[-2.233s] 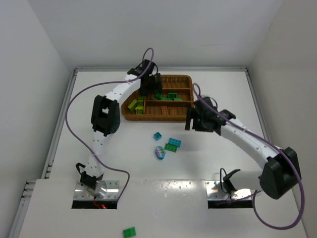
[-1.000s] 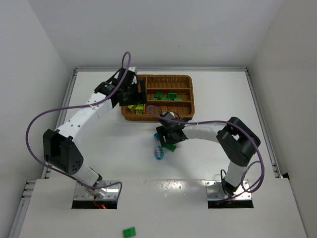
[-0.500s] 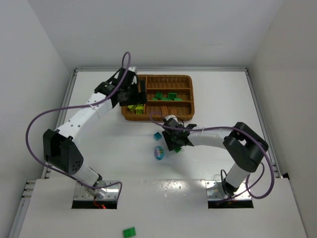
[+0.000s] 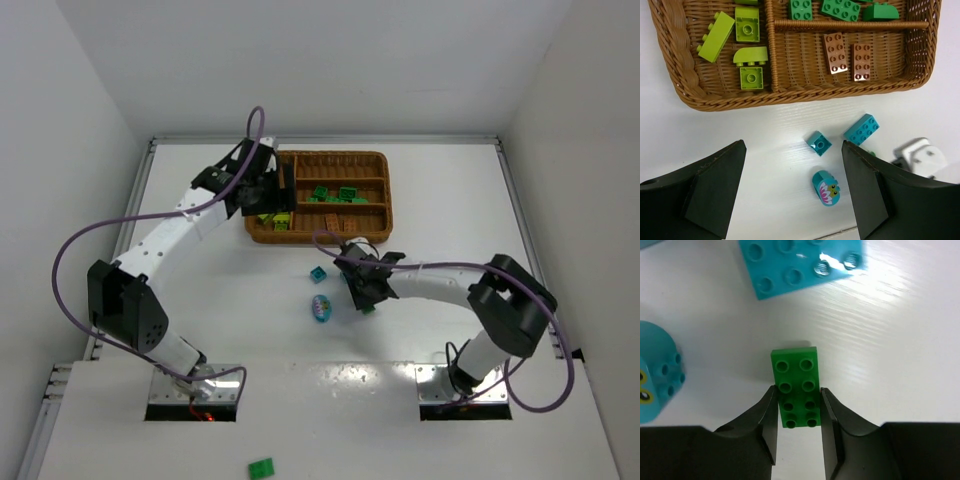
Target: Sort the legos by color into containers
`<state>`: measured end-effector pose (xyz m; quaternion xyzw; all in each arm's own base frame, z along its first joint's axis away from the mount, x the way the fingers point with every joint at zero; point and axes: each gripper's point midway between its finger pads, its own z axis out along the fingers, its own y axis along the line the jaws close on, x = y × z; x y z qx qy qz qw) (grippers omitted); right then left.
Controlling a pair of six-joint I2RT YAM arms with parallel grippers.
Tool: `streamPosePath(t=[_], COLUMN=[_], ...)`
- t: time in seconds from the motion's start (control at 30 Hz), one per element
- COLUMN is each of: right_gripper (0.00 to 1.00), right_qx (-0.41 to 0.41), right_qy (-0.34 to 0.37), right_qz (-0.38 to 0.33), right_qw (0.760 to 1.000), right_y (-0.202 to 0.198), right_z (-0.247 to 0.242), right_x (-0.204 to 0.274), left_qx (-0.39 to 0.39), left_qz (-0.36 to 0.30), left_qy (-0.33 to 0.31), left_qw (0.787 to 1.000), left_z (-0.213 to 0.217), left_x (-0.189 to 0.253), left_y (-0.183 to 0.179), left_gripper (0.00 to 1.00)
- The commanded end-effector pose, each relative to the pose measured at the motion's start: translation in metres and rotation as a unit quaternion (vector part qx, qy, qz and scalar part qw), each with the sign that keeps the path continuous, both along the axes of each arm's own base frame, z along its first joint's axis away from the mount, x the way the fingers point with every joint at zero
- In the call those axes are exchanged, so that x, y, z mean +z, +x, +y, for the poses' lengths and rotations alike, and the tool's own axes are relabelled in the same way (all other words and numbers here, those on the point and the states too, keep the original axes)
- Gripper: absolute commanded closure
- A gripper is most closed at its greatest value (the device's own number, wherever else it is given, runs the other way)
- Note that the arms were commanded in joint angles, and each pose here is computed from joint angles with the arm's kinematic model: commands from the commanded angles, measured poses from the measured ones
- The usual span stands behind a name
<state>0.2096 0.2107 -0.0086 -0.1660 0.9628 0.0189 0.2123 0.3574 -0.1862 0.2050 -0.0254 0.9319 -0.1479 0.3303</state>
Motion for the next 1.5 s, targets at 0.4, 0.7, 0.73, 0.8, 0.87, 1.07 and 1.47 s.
streamPosePath(t=[0.4, 0.7, 0.73, 0.8, 0.87, 1.07, 1.47], right_gripper=[0.80, 0.79, 0.78, 0.78, 0.76, 0.34, 0.23], right_qx=[-0.112, -0.153, -0.153, -0.159, -0.174, -0.192, -0.182], right_qy=[0.087, 0.111, 0.117, 0.121, 0.122, 0.125, 0.103], right_qz=[-0.111, -0.126, -0.134, -0.130, -0.123, -0.167, -0.064], right_qw=[0.984, 0.974, 0.972, 0.971, 0.969, 0.959, 0.976], right_y=[0.173, 0.281, 0.289, 0.304, 0.313, 0.327, 0.125], right_z=[0.003, 0.012, 0.016, 0.020, 0.018, 0.013, -0.027], right_x=[0.134, 0.121, 0.126, 0.114, 0.101, 0.128, 0.079], left_qx=[0.109, 0.121, 0.121, 0.126, 0.122, 0.116, 0.105], left_qz=[-0.011, -0.008, -0.008, -0.008, -0.005, 0.008, 0.017], left_qy=[-0.013, -0.008, -0.008, -0.008, -0.003, -0.005, 0.018], left_qw=[0.994, 0.993, 0.993, 0.992, 0.992, 0.993, 0.994], left_z=[0.050, 0.062, 0.062, 0.066, 0.066, 0.063, 0.069], left_x=[0.003, -0.001, -0.001, -0.001, -0.005, -0.012, -0.027], left_y=[0.000, 0.000, 0.000, 0.001, 0.000, -0.002, -0.016], left_gripper=[0.16, 0.16, 0.16, 0.16, 0.16, 0.16, 0.16])
